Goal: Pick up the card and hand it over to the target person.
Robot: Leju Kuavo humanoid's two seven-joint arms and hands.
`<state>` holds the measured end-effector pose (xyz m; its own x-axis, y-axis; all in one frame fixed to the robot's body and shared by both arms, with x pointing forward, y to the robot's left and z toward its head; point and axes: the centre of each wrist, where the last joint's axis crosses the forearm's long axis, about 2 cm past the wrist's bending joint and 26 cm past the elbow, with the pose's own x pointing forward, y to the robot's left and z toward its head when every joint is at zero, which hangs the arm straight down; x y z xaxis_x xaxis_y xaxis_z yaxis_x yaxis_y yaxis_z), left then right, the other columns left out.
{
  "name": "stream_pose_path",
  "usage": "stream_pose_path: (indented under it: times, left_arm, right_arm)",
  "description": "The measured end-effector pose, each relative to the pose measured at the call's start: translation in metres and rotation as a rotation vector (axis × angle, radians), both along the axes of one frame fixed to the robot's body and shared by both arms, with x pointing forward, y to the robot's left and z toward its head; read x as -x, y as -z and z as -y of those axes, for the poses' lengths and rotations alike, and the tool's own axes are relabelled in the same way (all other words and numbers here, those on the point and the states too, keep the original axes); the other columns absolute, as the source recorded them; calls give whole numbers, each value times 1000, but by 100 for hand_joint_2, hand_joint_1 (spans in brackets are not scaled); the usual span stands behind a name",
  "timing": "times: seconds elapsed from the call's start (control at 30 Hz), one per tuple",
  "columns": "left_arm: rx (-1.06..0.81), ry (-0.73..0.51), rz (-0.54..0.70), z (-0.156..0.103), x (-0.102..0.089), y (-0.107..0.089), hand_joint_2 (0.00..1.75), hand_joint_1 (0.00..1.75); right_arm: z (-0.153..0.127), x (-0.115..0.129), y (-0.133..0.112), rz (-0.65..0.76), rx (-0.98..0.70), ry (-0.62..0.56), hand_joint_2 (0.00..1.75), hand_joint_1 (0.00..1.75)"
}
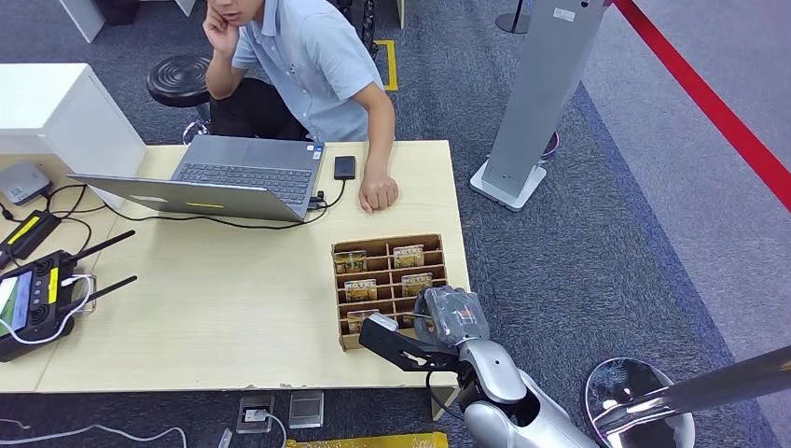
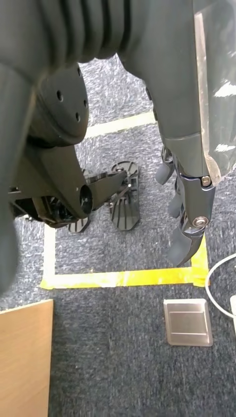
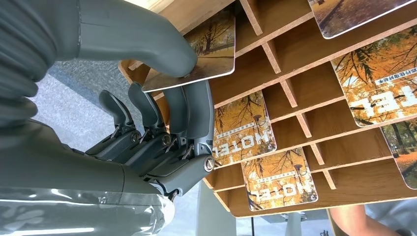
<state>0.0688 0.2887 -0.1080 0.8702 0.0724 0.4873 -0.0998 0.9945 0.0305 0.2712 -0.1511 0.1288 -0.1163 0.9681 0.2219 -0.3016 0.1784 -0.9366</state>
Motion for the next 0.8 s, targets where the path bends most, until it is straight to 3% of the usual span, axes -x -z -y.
stream_pose_path:
  times: [0.2,0.3,0.6,0.8]
  left_arm:
    - [-4,0,-2,-2,0,0,175,0]
    - [-3,-2,-3,-4,0,0,175,0]
    - [3,-27,-2,-2,0,0,175,0]
    - [6,-25,-1,0,0,0,175,0]
  right_arm:
    - [14,-3,-26,2,-63,3,175,150]
    - [25,0,-50,-4,-149,-24,175,150]
    - [41,13,-117,217,-283,-83,175,150]
    - [37,13,-122,271,-326,-105,175,150]
